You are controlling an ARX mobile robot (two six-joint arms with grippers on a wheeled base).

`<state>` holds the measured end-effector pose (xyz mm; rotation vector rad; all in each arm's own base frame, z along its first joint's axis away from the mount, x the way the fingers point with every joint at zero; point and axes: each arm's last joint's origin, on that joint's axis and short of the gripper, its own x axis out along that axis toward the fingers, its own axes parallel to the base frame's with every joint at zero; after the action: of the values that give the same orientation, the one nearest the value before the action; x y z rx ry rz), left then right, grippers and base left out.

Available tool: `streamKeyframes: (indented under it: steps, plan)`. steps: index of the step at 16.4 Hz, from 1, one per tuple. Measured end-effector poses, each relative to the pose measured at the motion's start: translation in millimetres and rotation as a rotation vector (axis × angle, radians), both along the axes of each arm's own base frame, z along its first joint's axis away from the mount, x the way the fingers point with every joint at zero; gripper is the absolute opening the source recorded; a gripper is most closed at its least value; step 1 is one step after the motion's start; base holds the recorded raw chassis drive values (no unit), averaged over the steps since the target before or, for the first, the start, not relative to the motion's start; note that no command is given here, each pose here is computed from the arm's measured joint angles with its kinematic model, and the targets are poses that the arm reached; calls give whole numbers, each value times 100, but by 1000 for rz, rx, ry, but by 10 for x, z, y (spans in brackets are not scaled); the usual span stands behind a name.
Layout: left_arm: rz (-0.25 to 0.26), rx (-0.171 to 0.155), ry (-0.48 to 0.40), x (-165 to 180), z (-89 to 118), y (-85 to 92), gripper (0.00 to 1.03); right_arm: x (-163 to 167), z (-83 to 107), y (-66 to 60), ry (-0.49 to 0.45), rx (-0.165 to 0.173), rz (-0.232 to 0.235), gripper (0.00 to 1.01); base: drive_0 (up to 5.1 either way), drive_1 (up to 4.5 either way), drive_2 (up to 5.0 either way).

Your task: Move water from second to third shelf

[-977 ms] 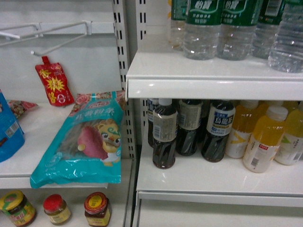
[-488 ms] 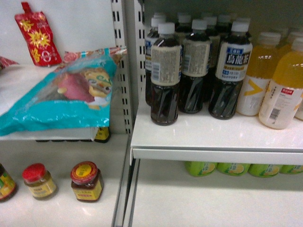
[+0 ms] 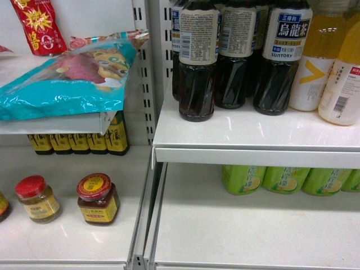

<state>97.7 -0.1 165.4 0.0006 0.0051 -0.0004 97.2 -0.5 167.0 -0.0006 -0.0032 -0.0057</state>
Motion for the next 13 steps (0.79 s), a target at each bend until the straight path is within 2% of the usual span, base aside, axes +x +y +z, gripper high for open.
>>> streamKeyframes:
  steps: [13]
  plan:
    - [0,0,0,0,0,0,98,0,0,0,0,0,0,98,0,0,0]
